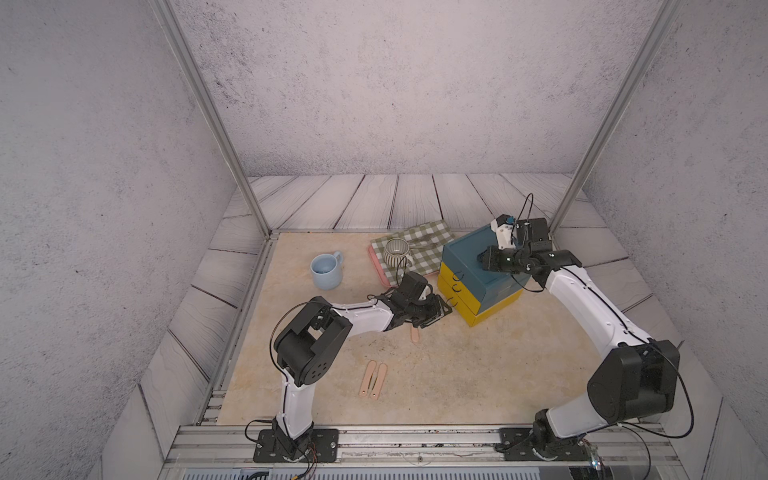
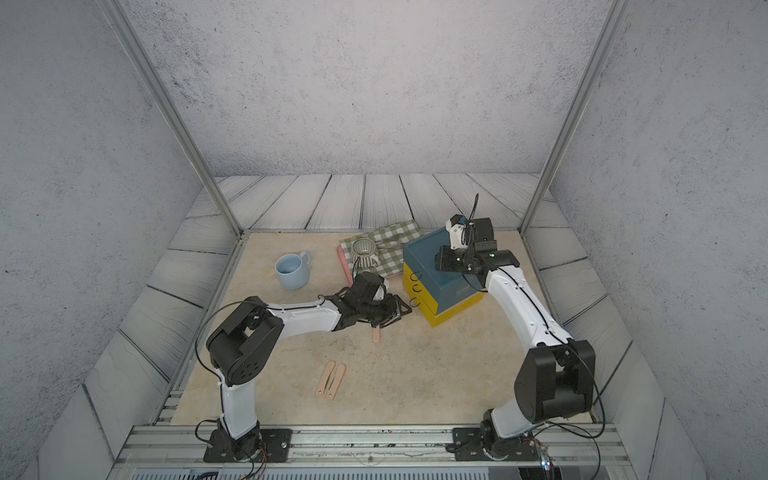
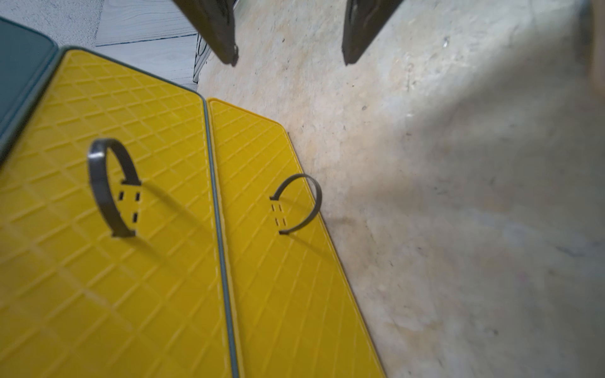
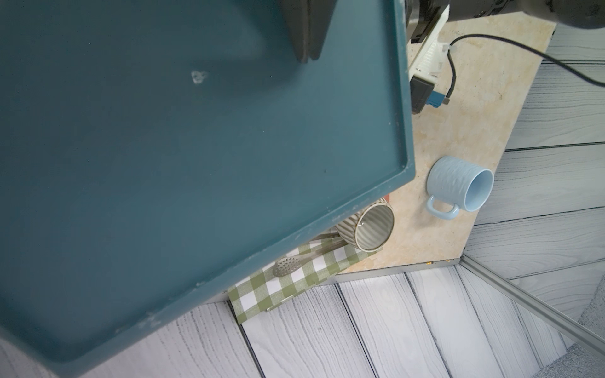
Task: Place the fruit knives into the drawer by color
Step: Move the fruit knife to the center of the board.
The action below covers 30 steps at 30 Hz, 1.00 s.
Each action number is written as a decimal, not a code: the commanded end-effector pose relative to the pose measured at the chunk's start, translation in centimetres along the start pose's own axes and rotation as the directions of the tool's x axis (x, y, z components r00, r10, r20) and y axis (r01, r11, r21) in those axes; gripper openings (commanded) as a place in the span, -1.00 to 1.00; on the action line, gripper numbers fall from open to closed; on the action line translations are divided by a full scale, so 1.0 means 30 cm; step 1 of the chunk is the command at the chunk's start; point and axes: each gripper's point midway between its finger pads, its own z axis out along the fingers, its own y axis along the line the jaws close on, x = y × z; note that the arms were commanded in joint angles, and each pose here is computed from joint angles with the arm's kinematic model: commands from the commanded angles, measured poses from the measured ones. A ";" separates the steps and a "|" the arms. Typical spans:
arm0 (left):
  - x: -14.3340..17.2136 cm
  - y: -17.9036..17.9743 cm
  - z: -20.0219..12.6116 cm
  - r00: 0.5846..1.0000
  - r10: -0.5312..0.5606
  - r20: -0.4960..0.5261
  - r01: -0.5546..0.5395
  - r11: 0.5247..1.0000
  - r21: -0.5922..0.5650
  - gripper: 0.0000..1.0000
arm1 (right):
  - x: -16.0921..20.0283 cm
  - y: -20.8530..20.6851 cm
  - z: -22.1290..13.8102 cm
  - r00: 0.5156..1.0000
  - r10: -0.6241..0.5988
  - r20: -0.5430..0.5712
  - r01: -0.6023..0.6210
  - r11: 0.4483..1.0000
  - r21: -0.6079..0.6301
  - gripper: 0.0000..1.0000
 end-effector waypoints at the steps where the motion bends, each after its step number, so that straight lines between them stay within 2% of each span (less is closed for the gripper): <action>1: -0.026 0.032 0.022 1.000 -0.012 0.017 0.012 1.000 -0.014 0.08 | 0.586 -0.197 0.032 0.789 0.247 -0.562 -0.099 0.955 0.280 -1.00; 5: -0.015 0.091 0.026 1.000 -0.015 0.005 0.015 0.997 -0.081 -0.05 | 0.594 -0.200 0.033 0.787 0.249 -0.564 -0.100 0.954 0.282 -1.00; 9: 0.003 0.154 0.014 1.000 0.001 -0.013 -0.003 0.987 -0.163 -0.29 | 0.587 -0.195 0.031 0.792 0.246 -0.559 -0.102 0.956 0.277 -1.00; 14: 0.022 0.207 -0.017 0.998 0.037 -0.046 -0.048 0.963 -0.263 -0.41 | 0.588 -0.193 0.033 0.793 0.244 -0.558 -0.103 0.956 0.273 -1.00; 17: 0.035 0.237 -0.032 0.997 0.043 -0.071 -0.063 0.949 -0.308 -0.61 | 0.586 -0.191 0.034 0.794 0.244 -0.556 -0.106 0.957 0.270 -1.00; 21: 0.050 0.274 -0.052 0.995 0.037 -0.091 -0.066 0.936 -0.346 -0.76 | 0.588 -0.192 0.032 0.795 0.245 -0.555 -0.106 0.957 0.270 -1.00; 30: 0.054 0.396 -0.162 0.998 -0.020 -0.054 -0.006 0.902 -0.433 -0.80 | 0.586 -0.189 0.038 0.795 0.244 -0.556 -0.110 0.958 0.263 -0.99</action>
